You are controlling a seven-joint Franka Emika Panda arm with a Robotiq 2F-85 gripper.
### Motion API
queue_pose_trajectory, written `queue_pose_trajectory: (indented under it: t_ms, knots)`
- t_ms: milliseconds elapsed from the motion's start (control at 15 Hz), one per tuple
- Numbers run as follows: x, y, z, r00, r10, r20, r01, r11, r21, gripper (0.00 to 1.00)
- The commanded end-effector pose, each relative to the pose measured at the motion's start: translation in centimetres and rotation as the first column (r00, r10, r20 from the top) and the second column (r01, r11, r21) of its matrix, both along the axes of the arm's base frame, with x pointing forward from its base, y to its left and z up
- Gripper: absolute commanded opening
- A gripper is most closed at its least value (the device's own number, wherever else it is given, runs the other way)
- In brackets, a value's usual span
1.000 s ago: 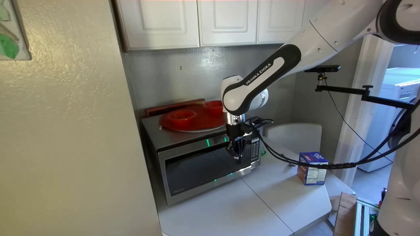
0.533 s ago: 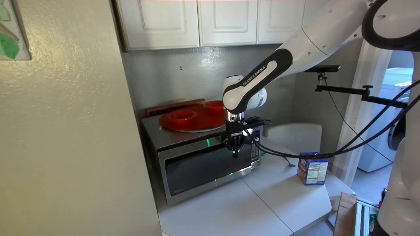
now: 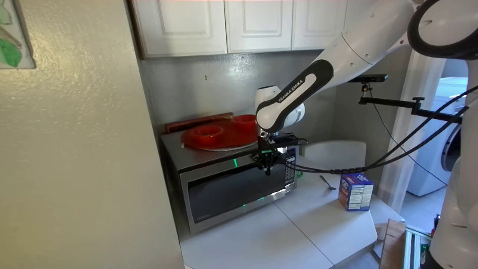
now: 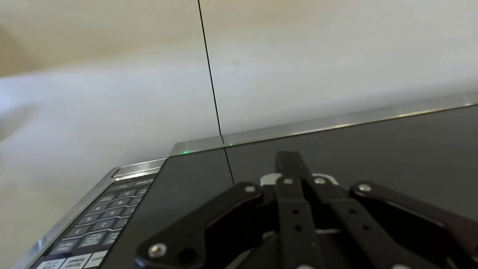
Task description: Close the microwave
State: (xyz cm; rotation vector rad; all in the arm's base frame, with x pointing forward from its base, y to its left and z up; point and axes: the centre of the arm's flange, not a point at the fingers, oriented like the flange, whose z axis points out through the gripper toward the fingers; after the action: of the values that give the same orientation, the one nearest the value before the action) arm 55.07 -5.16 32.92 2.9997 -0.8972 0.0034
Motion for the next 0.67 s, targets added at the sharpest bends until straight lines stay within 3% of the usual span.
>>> queue_pose_trajectory:
  t_ms: [0,333,467,600]
  knots:
    - [0.9,-0.2,0.0,0.996,-0.074,0.041,0.077,0.996,-0.055,0.0]
    - [1.2,0.0,0.0,0.999,-0.008,0.049,0.013,0.994,-0.111,0.0]
    - [0.7,0.6,0.0,0.996,0.085,0.02,-0.082,0.991,-0.105,0.0]
    - [-0.1,1.4,0.1,0.973,0.228,-0.018,-0.229,0.972,-0.057,0.0]
